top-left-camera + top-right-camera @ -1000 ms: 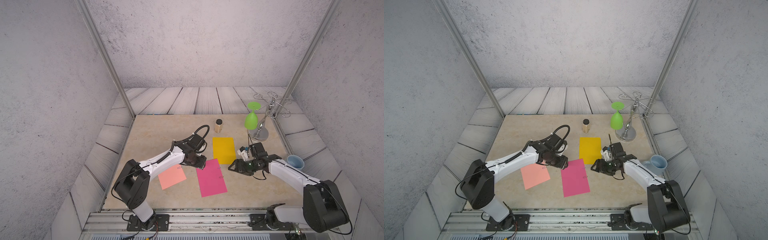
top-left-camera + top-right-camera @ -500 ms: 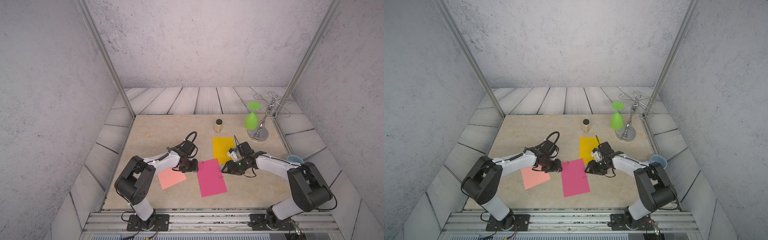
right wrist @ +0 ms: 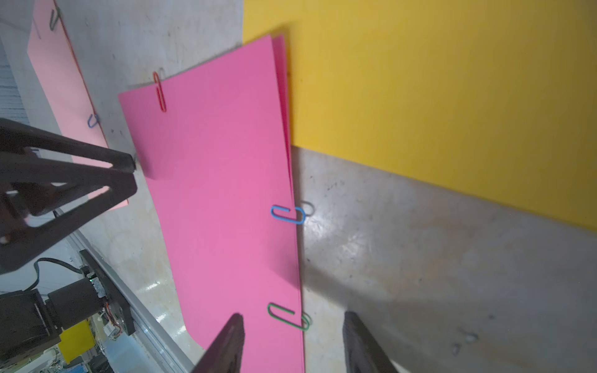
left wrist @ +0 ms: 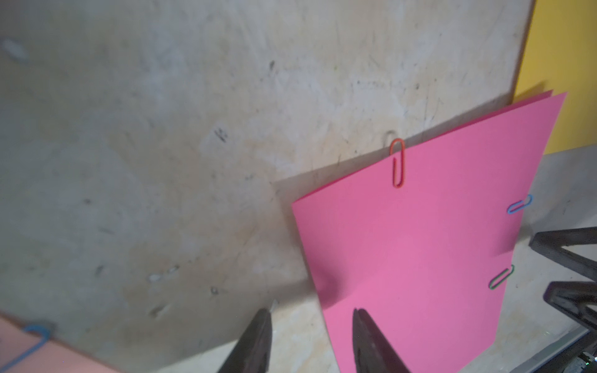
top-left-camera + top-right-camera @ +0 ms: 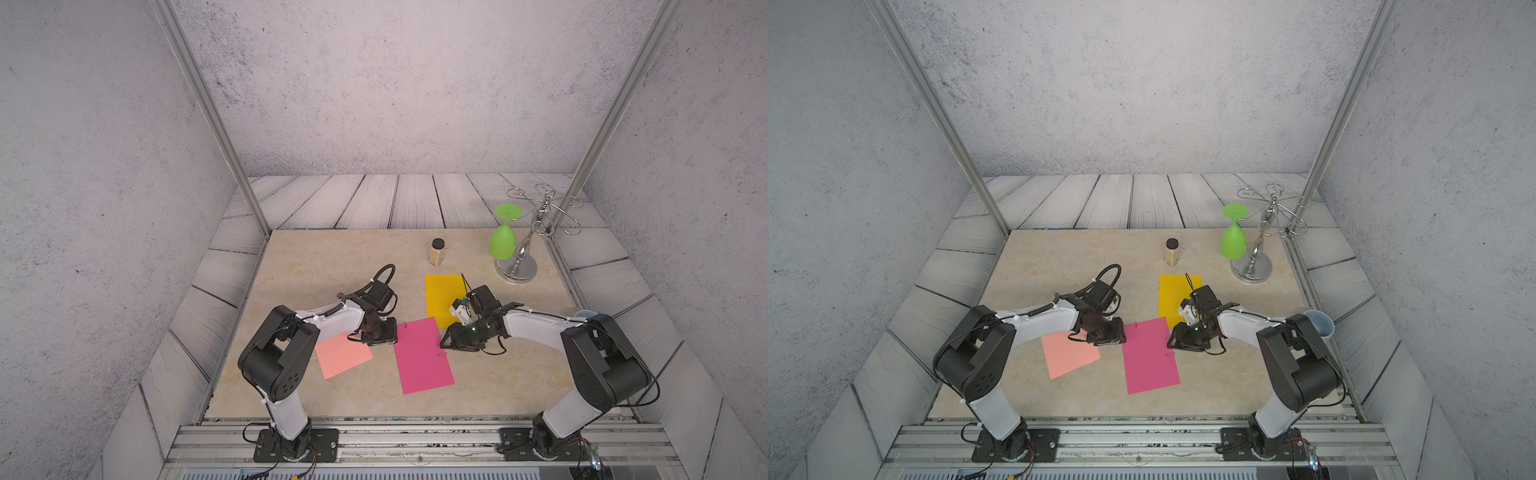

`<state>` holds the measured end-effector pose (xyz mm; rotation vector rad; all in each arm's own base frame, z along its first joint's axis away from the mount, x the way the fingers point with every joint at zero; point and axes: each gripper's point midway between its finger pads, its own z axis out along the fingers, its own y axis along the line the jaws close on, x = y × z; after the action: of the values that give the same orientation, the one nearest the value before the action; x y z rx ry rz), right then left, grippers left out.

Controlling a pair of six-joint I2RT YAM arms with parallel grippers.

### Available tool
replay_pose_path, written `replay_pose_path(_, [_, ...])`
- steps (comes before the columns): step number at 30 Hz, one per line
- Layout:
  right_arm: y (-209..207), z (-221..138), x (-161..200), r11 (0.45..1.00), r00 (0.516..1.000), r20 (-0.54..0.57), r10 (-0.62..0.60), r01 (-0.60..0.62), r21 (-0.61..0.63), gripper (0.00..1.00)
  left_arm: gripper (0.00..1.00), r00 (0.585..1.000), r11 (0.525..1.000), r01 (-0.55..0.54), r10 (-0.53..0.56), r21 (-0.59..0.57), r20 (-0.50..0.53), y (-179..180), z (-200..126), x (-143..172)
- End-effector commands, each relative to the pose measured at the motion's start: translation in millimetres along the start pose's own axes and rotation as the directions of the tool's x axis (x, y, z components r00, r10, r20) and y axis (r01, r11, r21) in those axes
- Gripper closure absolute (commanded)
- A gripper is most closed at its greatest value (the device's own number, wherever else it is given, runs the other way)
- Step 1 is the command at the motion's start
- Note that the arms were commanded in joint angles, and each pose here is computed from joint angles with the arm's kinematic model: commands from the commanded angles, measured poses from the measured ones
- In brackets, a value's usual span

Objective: Unclip the paperclips from the documents
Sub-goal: Pick up the document from the center of the board.

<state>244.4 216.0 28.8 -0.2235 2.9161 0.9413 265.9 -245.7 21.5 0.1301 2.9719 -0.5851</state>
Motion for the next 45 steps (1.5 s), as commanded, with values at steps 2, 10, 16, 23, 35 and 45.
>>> replay_pose_path(2, [-2.0, 5.1, -2.9, 1.000, 1.000, -0.005, -0.001, 0.001, 0.015, 0.51, 0.58, 0.999, 0.999, 0.021, -0.021, -0.025, -0.028, 0.7, 6.1, 3.6])
replay_pose_path(10, [-3.3, 9.1, -3.9, 1.000, 1.000, -0.010, -0.003, 0.003, 0.020, 0.56, 0.65, 0.999, 0.999, 0.012, -0.013, -0.036, -0.038, -3.0, 9.9, 4.7])
replay_pose_path(16, [-2.0, 11.4, -5.3, 1.000, 1.000, -0.014, -0.004, 0.004, 0.020, 0.64, 0.67, 0.999, 0.999, 0.012, -0.014, -0.044, -0.044, -2.2, 11.2, 5.2])
replay_pose_path(23, [-3.3, 15.6, -6.1, 1.000, 1.000, -0.017, -0.001, 0.001, 0.021, 0.71, 0.70, 0.999, 0.999, 0.011, -0.014, -0.043, -0.049, -3.8, 12.5, 4.7])
replay_pose_path(35, [-1.9, 21.0, -5.5, 1.000, 0.999, -0.032, -0.001, 0.001, 0.017, 0.74, 0.71, 0.997, 0.999, 0.009, -0.012, -0.049, -0.071, -5.0, 18.4, 6.6])
replay_pose_path(45, [-2.0, 24.6, -2.8, 1.000, 0.999, -0.043, 0.005, -0.004, 0.011, 0.73, 0.71, 0.996, 0.999, 0.009, -0.013, -0.045, -0.083, -5.2, 22.2, 8.5])
